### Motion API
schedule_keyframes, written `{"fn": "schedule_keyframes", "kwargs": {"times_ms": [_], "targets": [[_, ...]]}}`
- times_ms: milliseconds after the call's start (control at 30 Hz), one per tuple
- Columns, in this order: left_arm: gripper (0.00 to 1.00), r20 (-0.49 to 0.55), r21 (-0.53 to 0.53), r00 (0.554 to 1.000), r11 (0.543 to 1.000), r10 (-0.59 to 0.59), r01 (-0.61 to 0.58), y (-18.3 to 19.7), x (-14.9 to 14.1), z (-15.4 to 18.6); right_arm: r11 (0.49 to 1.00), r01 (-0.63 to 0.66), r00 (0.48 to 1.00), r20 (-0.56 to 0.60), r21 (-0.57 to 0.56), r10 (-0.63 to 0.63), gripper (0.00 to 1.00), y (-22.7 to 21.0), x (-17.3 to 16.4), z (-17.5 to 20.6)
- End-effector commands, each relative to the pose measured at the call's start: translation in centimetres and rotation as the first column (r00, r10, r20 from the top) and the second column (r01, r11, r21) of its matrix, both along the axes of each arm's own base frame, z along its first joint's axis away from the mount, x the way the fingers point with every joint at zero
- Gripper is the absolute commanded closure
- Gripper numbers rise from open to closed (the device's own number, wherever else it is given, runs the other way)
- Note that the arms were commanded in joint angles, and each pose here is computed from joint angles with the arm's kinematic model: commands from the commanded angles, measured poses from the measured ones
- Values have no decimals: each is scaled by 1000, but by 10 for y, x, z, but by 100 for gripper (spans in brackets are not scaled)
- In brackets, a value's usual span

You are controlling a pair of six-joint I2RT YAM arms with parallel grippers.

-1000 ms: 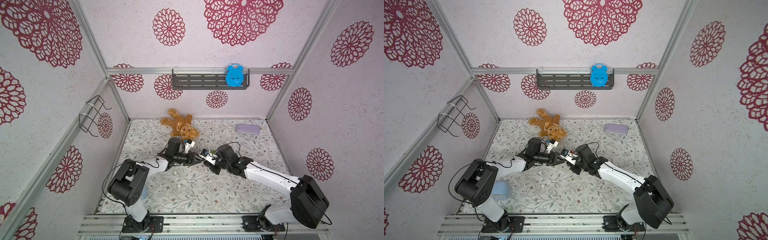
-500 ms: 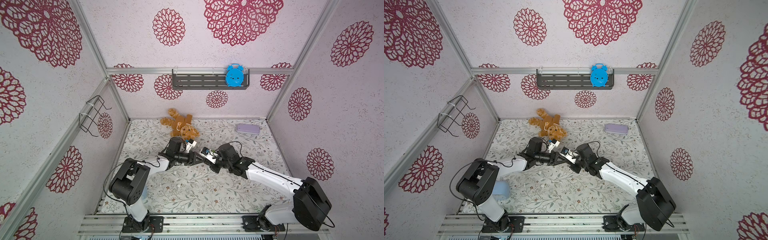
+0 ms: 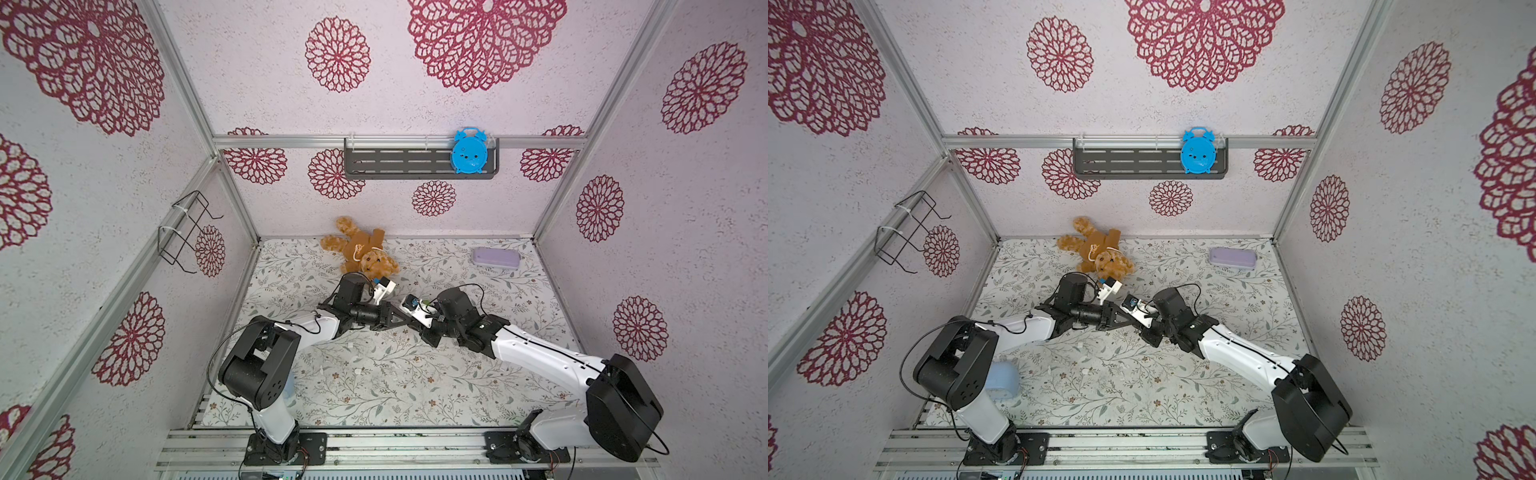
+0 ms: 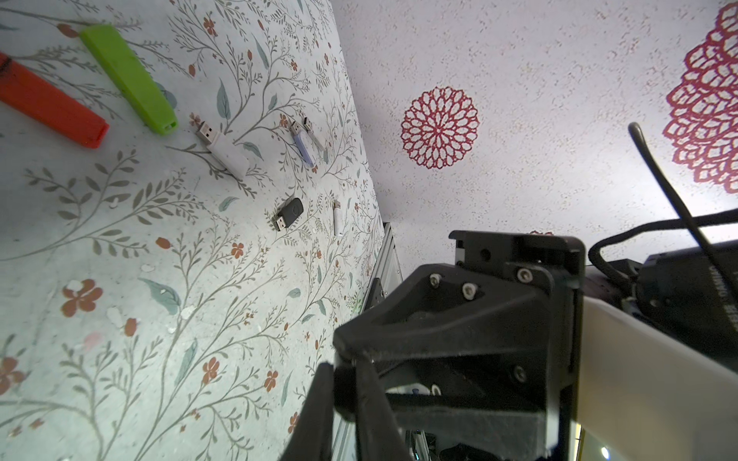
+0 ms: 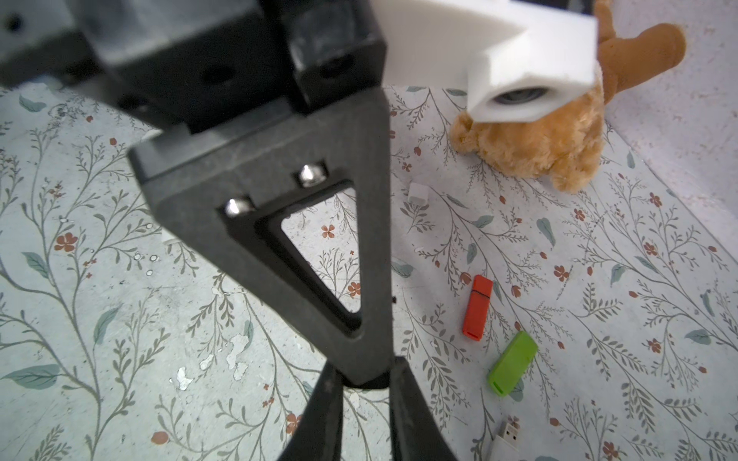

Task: Close the usb drive cover
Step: Pick up the cover from the center of the board.

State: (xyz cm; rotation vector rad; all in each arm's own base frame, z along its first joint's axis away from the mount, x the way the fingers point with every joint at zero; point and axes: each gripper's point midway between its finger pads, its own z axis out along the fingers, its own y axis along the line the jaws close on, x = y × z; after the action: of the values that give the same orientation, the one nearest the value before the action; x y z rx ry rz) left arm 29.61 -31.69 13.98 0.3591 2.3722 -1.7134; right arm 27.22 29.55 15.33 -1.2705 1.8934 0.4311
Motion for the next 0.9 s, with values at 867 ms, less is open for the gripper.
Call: {"fn": "schedule_keyframes", "kwargs": {"times_ms": [867], "targets": [[89,54,1,999,1000,0,0,-1,2,15,997,2,988,156,81,-14,61,0,5,18]]}}
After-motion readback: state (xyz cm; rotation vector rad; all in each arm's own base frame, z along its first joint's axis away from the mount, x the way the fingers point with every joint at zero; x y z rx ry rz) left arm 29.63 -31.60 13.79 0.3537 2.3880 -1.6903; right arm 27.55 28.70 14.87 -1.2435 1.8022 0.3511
